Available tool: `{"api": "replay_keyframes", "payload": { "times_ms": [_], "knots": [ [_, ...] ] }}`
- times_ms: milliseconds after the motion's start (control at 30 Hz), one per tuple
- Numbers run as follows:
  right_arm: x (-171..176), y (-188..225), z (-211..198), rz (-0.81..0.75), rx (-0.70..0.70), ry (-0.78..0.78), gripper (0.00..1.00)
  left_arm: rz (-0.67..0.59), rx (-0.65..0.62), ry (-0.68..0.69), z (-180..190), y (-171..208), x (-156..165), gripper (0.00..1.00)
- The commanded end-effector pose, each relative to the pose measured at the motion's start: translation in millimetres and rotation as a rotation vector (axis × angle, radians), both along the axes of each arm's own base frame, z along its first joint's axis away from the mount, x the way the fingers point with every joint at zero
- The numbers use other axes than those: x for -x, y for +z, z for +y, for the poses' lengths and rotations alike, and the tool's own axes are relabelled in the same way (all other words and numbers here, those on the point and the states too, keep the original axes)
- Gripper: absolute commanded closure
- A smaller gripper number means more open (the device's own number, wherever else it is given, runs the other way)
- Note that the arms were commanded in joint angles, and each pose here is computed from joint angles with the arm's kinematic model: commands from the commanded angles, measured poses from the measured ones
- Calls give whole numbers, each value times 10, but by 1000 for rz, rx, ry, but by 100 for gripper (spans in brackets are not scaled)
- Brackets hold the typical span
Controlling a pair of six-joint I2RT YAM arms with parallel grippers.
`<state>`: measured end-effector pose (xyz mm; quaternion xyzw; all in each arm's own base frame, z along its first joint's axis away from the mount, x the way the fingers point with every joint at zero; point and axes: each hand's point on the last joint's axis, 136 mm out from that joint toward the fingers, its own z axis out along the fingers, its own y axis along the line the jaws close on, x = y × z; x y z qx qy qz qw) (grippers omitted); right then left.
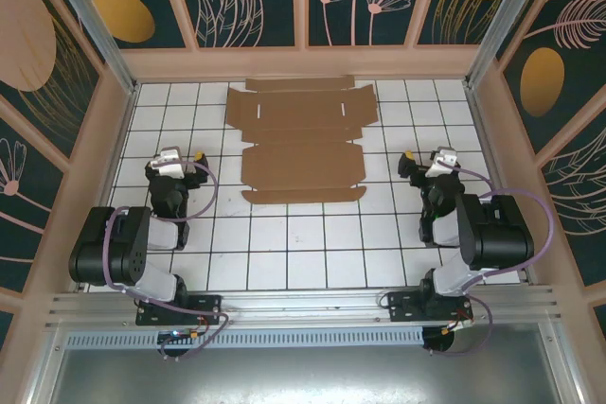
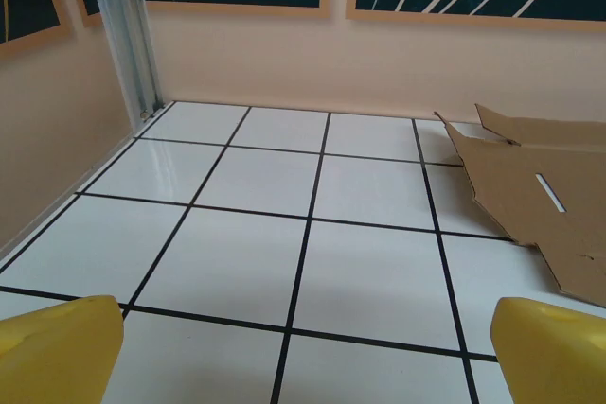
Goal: Fold the paper box
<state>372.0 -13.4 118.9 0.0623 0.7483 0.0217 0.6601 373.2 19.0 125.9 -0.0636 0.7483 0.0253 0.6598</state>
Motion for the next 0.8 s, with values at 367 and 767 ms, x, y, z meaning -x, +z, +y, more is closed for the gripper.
{"api": "replay_keyframes", "payload": {
  "times_ms": [367, 767],
  "knots": [
    [-24, 78, -8, -27, 13, -10, 1, -32, 3, 3, -5, 96, -37, 1],
    [-33, 78, 23, -25, 22, 12, 1, -29, 3, 2, -4, 91, -41, 1]
  ]
}}
